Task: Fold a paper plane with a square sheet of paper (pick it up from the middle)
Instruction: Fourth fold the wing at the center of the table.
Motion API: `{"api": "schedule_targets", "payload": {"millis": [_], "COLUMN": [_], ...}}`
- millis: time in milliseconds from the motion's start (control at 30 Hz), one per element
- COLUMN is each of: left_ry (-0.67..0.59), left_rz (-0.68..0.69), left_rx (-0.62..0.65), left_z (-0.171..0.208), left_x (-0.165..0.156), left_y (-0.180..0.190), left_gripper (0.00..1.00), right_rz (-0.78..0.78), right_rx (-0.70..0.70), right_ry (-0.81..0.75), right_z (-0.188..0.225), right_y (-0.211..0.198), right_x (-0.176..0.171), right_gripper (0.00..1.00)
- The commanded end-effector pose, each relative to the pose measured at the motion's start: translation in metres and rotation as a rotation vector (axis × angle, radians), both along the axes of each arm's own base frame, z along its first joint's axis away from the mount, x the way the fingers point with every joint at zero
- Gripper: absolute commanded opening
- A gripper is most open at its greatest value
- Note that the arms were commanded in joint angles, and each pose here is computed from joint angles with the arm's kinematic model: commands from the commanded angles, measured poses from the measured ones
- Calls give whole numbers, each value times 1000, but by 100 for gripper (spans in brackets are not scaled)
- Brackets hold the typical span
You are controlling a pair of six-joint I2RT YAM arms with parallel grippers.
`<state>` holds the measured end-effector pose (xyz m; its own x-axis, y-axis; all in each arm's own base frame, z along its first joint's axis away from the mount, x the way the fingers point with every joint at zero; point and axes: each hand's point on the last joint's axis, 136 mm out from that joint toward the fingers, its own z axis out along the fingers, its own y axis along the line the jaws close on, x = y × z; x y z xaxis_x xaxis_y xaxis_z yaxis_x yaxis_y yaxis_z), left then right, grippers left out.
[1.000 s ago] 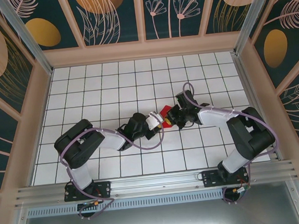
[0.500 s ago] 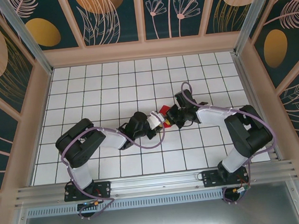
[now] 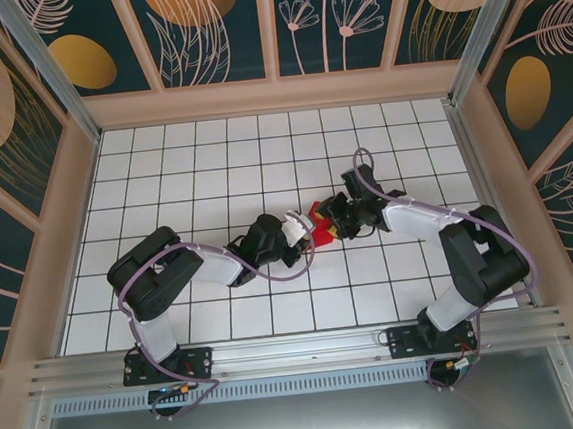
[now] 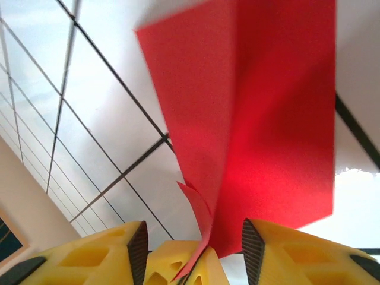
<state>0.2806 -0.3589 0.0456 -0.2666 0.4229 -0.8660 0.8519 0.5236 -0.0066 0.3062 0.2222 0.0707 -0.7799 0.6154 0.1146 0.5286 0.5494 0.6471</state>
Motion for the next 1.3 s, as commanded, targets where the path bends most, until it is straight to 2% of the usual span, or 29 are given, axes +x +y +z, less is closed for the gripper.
{"api": "schedule_targets", "payload": {"millis": [0,233,433,767,867,1267], "left_ry": [115,298,436,625,659,760], "left_rz": [22,116,206,308,326,354], "left_rx": [-92,-196,-300,-418,-427,-418], "left_z": [7,13,14,13,10,3], "left_x": [-5,-8,-8,-9,-9,-11], "left_y": [-10,-12,-12,-14,-15,-21], "left_gripper": [10,7,7,8,8,11], "right_rz": [33,101,192,265,283,313], "right_rx": [-50,-55,22,40,37,28], "right_ry": [-147,-376,-495,-448,-430,-415], "right_z": [19,37,38,6,-2,-11], "right_y": [-15,-30,-21,-11,-6,2], "right_x": [9,13,2,-11,-10,-2], "right_gripper": [56,61,60,53,49,48]}}
